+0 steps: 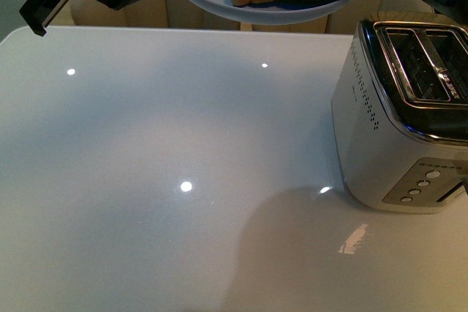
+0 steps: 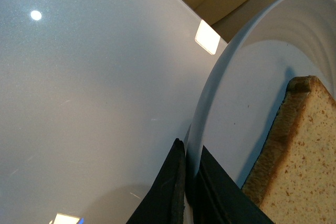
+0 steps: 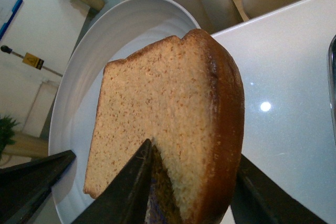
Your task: Left arm holds plate, right arm toasts bread
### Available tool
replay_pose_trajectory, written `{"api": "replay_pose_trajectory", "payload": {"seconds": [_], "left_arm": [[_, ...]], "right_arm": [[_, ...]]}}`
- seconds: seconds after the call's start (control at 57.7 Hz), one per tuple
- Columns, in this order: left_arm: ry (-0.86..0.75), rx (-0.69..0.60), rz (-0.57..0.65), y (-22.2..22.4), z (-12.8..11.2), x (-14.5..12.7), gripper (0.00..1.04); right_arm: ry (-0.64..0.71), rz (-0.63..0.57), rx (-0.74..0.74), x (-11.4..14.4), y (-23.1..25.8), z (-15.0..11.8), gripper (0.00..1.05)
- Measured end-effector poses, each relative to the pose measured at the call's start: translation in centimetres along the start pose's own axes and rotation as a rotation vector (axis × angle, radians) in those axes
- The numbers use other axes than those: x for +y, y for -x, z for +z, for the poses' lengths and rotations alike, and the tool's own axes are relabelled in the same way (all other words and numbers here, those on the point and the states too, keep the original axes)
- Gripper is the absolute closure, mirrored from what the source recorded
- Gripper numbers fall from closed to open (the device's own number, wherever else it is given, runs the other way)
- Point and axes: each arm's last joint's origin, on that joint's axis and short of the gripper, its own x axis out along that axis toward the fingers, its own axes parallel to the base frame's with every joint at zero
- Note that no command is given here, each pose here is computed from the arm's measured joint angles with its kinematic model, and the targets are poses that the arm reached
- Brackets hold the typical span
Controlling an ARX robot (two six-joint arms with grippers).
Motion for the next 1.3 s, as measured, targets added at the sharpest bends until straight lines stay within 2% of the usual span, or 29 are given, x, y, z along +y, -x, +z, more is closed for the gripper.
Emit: {"api": "replay_pose_trajectory", "payload": {"seconds": [0.156, 0.225, 0.451, 0.642, 0.763, 0.919, 1.075, 1.301], "left_arm": [[0.002, -0.002, 0.002, 0.0, 0.0, 0.0, 1.02], [0.002, 0.001, -0.001, 0.0, 0.0, 0.0, 1.02], [0.003, 0.001, -0.001, 0.0, 0.0, 0.0, 1.02], [0.003, 0.001, -0.001, 0.0, 0.0, 0.0, 1.02], [0.003, 0.001, -0.001, 0.0, 0.0, 0.0, 1.02], [0.003, 0.001, -0.001, 0.0, 0.0, 0.0, 1.02], [0.003, 0.001, -0.001, 0.0, 0.0, 0.0, 1.02], [0.003, 0.001, -0.001, 0.0, 0.0, 0.0, 1.02]], "right_arm": [[-0.018, 0.006, -0.013, 0.3, 0.4, 0.4, 0.96], [-0.016, 0.028, -0.033, 0.7, 1.1, 1.1, 1.01], [0.034, 0.018, -0.132, 1.4, 4.4, 4.3, 1.01], [0.206, -0.103, -0.296, 1.5, 8.1, 7.7, 1.01], [0.332, -0.167, -0.344, 1.2, 9.6, 8.6, 1.01], [0.513, -0.297, -0.343, 0.3, 9.8, 7.9, 1.01], [0.666, -0.404, -0.259, -1.3, 8.7, 5.3, 1.01], [0.747, -0.450, -0.147, -2.7, 6.1, 3.5, 1.01]]}}
